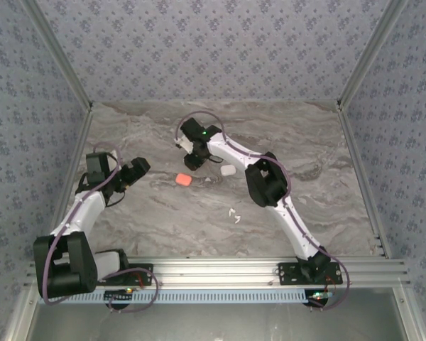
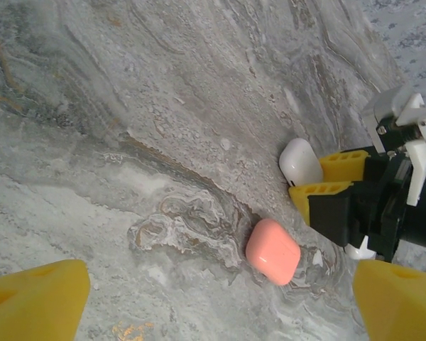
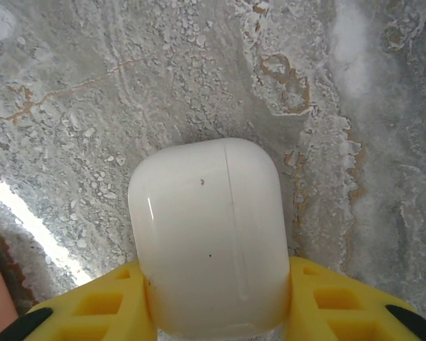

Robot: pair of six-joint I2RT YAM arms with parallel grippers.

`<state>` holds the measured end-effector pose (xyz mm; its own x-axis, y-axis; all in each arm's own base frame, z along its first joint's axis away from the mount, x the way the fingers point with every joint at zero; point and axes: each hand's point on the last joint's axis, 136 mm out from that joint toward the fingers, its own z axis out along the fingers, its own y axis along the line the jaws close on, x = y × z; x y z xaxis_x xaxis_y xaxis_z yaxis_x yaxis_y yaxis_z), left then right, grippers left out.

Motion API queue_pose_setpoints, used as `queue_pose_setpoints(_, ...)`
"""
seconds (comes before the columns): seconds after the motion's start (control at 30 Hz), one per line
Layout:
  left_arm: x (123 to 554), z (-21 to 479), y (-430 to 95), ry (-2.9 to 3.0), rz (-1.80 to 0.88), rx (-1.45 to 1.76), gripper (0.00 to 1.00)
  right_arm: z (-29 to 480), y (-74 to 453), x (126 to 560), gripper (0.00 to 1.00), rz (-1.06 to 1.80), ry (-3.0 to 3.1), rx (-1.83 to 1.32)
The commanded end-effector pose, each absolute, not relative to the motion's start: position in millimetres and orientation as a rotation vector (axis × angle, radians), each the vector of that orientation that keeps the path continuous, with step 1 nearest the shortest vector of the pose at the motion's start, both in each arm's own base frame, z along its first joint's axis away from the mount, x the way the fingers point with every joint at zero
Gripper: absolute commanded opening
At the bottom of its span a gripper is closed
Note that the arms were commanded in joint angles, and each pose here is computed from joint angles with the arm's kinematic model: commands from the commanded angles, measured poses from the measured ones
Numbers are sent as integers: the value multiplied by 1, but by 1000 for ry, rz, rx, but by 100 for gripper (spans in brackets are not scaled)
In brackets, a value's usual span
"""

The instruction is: Insert the wireless bluetooth earbuds into the charging case

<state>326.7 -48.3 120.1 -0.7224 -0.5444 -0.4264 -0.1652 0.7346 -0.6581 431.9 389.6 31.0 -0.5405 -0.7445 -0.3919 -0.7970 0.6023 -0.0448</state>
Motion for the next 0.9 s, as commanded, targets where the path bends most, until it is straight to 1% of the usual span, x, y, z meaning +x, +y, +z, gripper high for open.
queue_pose_setpoints(0.0,327,141,-57,2283,-862,-453,94,78,387,435,35,206,2344,-1232)
queue_pose_setpoints(0.13,327,160,-72,2245,-988,-373,92,127,380,428,34,228,2194,-1201)
queue_pose_setpoints(0.3,322,193,-103,2173,-1205,-225,90,173,356,397,34,252,2031,-1178)
queue_pose_setpoints(0.4,317,213,-128,2134,-1309,-100,90,192,343,372,34,268,1949,-1182)
queue_pose_setpoints(0.5,313,231,-152,2100,-1394,9,91,206,335,347,34,266,1867,-1200)
queue_pose_setpoints(0.63,309,248,-182,2074,-1470,133,91,225,326,325,34,254,1799,-1203)
queue_pose_setpoints(0.67,307,251,-189,2069,-1481,165,91,217,321,318,34,248,1810,-1216)
queue_pose_setpoints(0.87,293,255,-225,2089,-1520,330,91,233,314,303,34,255,1772,-1197)
